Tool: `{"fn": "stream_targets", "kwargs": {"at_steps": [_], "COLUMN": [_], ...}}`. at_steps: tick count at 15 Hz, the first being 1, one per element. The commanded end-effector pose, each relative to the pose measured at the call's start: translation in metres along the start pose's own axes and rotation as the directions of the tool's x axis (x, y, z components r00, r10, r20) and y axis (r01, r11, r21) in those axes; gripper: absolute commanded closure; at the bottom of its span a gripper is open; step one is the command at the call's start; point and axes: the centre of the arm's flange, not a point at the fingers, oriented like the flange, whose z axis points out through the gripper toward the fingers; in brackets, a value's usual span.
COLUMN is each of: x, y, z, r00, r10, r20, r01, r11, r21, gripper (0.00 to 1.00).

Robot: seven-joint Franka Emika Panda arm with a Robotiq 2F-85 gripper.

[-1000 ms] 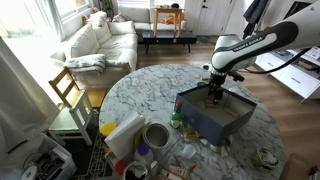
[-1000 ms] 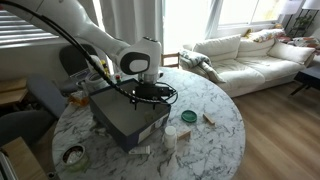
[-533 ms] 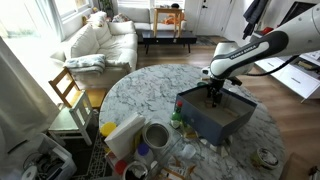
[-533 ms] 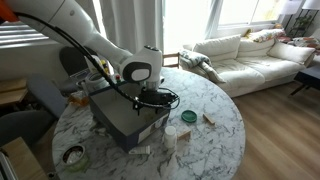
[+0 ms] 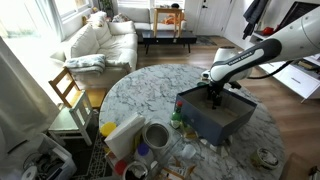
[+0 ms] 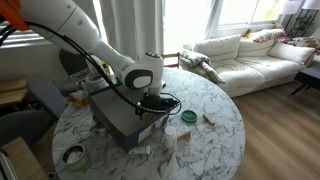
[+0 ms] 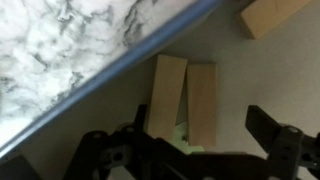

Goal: Pick up the striped towel from the box and put it on the table, pick up the box and put it on top of the striped towel, pick up two wooden blocks at the same time from the box and put them on the table

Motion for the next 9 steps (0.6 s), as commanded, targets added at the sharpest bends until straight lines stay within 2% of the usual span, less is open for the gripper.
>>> {"fn": "stream_targets", "kwargs": {"at_steps": [1, 4, 7, 8, 9], "x": [-0.0061, -0.0079, -0.0091, -0.0087, -0.0083], "y": [0.0034, 0.0025, 0.0026, 0.003, 0.0031], "z": [0.0111, 0.0119, 0.0097, 0.0089, 0.0084], "r00": [0.999, 0.999, 0.999, 0.999, 0.999], "r10": [-0.03, -0.036, -0.037, -0.031, -0.027], "r20": [0.02, 0.026, 0.026, 0.026, 0.025], "r01": [0.03, 0.036, 0.037, 0.031, 0.028], "r11": [1.0, 0.999, 0.999, 0.999, 0.999], "r21": [0.002, 0.006, 0.001, -0.01, -0.016], "gripper": [0.26, 0.51, 0.73, 0.29, 0.33]}}
